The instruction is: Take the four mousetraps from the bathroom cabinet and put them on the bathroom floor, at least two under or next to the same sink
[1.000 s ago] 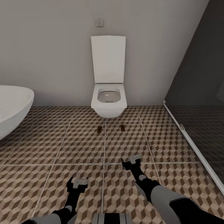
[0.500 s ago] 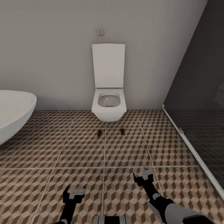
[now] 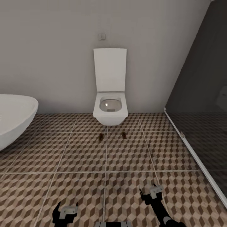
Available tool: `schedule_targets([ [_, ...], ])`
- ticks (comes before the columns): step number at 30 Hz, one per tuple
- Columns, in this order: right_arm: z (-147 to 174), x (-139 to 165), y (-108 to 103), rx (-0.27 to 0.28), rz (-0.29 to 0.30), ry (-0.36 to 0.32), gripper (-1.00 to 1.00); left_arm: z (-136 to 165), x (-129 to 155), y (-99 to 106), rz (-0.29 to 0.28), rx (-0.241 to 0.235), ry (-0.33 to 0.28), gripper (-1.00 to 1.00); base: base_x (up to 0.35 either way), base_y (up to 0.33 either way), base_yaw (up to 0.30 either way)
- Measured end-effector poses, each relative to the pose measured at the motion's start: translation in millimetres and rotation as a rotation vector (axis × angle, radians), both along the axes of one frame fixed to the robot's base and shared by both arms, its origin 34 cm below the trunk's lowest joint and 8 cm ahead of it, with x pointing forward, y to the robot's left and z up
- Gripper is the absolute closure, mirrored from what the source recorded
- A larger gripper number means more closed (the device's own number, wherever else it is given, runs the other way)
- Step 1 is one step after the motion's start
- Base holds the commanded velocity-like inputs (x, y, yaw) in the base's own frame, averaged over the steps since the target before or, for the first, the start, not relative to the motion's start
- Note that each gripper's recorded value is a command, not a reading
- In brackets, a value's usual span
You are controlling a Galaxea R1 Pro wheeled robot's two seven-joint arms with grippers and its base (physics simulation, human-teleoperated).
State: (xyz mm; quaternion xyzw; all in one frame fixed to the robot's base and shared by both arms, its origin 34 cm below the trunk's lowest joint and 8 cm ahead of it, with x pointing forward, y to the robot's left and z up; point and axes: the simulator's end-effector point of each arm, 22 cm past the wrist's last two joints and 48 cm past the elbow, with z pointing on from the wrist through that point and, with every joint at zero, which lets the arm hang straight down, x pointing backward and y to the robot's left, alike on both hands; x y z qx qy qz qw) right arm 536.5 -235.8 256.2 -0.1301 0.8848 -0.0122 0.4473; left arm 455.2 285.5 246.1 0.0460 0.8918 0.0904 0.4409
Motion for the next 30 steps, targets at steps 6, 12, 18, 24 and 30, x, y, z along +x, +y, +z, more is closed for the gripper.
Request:
schedule_targets([
  [6,5,-24,-2,0.009,-0.018,0.024,-1.0,12,-23,10,0.005,0.007,0.003,-1.0,0.0,0.0,0.0],
  [12,15,-28,-8,0.02,-0.066,0.033,-1.0,24,-33,22,0.007,0.023,0.015,-1.0,0.0,0.0,0.0],
  [18,27,-28,-10,0.026,-0.084,0.039,-1.0,36,-35,24,0.006,0.027,0.023,-1.0,0.0,0.0,0.0],
  [24,40,-26,-10,0.028,-0.089,0.04,-1.0,48,-34,26,0.009,0.03,0.027,-1.0,0.0,0.0,0.0],
  [30,53,-24,-5,0.034,-0.089,0.039,-1.0,58,-41,26,0.01,0.032,0.048,-1.0,0.0,0.0,0.0],
])
